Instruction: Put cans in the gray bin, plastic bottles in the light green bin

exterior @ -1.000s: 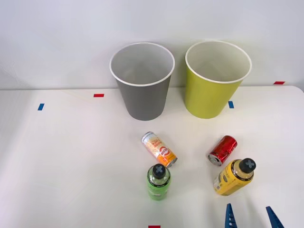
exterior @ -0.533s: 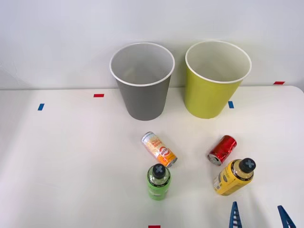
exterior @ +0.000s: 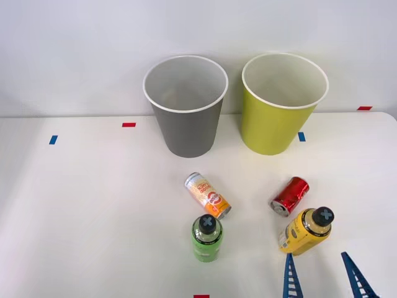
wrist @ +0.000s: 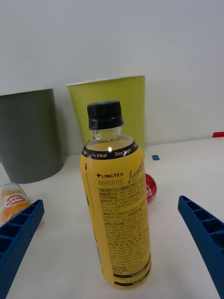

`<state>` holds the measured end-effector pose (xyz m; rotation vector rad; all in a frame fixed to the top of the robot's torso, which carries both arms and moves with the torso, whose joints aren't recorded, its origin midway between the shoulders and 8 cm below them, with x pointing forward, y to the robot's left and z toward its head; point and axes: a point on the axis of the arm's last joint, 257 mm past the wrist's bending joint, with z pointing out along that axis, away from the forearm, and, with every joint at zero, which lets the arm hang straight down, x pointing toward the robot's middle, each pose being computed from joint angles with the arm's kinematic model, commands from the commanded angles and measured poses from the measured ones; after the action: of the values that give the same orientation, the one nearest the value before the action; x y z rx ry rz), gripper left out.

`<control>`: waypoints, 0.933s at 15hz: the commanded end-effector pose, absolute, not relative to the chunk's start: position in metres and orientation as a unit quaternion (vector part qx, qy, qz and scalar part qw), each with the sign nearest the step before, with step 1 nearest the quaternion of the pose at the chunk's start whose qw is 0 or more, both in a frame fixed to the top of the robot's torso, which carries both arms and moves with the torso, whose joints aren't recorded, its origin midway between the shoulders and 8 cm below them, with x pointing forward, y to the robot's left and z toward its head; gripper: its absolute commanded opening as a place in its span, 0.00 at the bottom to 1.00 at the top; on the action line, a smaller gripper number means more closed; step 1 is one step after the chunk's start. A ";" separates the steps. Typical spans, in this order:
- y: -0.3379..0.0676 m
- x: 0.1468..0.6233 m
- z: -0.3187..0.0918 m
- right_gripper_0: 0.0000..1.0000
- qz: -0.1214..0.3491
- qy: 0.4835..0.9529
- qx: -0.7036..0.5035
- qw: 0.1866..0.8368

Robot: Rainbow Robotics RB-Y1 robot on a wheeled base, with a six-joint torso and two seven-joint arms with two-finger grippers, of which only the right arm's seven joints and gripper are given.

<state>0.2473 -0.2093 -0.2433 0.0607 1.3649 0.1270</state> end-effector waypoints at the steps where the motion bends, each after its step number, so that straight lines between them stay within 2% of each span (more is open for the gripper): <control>1: -0.209 0.262 -0.248 1.00 0.063 0.638 0.018 0.767; 8: -0.197 0.305 -0.235 1.00 0.078 0.623 0.013 0.778; 14: -0.203 0.328 -0.236 1.00 0.065 0.631 0.007 0.773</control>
<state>0.3239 -0.2010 -0.2357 0.0178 1.3637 0.1474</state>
